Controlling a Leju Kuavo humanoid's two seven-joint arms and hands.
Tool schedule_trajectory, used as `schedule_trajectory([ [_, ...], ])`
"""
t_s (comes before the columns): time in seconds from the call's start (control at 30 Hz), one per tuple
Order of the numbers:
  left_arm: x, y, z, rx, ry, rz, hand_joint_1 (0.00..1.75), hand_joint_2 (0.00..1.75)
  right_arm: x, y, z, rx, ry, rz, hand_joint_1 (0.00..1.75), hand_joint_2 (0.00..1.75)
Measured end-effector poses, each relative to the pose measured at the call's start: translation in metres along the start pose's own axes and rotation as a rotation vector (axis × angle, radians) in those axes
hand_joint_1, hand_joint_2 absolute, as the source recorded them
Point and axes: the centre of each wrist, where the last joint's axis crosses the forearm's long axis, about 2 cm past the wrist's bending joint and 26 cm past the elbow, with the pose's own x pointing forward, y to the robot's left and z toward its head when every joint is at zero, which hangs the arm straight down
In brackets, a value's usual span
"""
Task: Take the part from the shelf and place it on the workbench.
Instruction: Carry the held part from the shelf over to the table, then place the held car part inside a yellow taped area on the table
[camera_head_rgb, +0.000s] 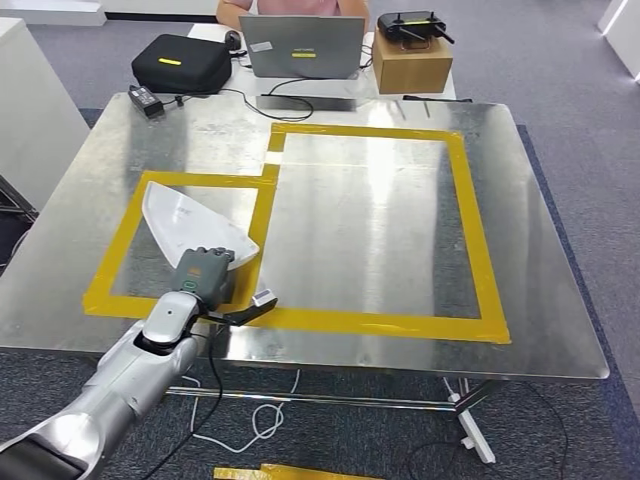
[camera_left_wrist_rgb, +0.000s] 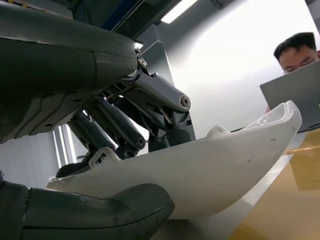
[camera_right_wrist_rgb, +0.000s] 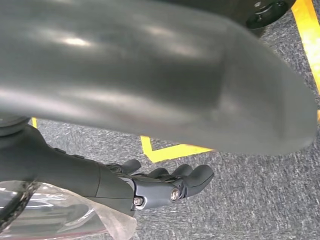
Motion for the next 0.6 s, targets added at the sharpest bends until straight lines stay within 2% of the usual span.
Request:
schedule_trajectory([
  [0.07,-0.0015,0.0006,-0.0004,0.003,0.003,-0.002,1.75,1.75,0.0006,-0.0004,-0.0004,0.001,-0.006,-0.001,0.0,0.0],
  [0.2,-0.0035,0.0014,-0.001,0.008,0.004,-0.006,0.0,1.75,0.0014,-0.0011,-0.001,0.003,-0.014,-0.002,0.0,0.0],
  [0.5,-0.0055,0.0025,-0.0012,0.025,-0.03,-0.005,0.0,1.75,0.0022,-0.0023,-0.0017,0.001,-0.018,-0.001,0.0,0.0],
  [0.6,-0.0059,0.0041,-0.0019,0.035,-0.034,0.002,0.0,0.44,0.0026,-0.0023,-0.0018,0.001,-0.019,-0.001,0.0,0.0],
])
